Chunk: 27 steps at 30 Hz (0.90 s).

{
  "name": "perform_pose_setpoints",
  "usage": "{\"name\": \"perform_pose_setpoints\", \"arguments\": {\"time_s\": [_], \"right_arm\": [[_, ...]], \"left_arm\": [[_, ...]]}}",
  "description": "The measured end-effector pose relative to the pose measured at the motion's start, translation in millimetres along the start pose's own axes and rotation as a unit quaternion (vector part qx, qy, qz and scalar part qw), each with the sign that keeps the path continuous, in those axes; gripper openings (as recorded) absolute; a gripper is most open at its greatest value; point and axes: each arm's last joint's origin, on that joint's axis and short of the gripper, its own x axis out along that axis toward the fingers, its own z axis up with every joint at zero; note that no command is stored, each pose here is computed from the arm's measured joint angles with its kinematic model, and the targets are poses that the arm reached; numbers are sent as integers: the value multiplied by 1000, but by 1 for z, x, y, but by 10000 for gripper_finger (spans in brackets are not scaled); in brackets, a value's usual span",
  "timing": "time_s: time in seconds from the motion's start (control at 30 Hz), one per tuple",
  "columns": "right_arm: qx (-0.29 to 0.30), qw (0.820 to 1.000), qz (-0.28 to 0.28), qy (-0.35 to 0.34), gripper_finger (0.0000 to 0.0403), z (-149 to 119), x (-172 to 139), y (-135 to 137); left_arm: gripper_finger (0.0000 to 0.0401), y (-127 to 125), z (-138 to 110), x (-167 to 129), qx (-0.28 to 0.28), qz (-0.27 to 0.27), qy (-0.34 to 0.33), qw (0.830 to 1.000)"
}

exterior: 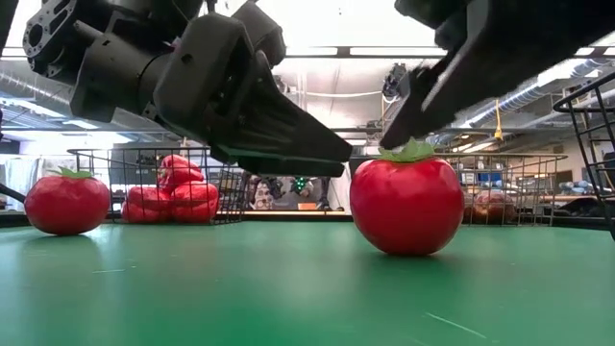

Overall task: Sort produce into baskets
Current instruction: Put the red tomato into the bottom black wire basket

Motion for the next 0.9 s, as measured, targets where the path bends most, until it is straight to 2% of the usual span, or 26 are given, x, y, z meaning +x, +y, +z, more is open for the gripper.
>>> {"name": "perform_pose_setpoints", "arguments": {"time_s": [0.17, 0.4, 0.57, 0.9], "right_arm": [[-10, 999, 28, 28, 344, -3, 19, 1], [-26, 998, 22, 52, 344, -3, 44, 0], [-53, 997, 23, 59, 340, 1, 49, 2], [-52, 996, 11, 73, 270, 4, 40, 1]], "left_arm": [[352, 1, -1, 0, 2, 12, 5, 1000], [340, 1, -1, 0, 5, 7, 4, 1000], [331, 1, -1, 0, 3, 7, 6, 1000], [324, 1, -1, 0, -1, 11, 6, 1000]]}}
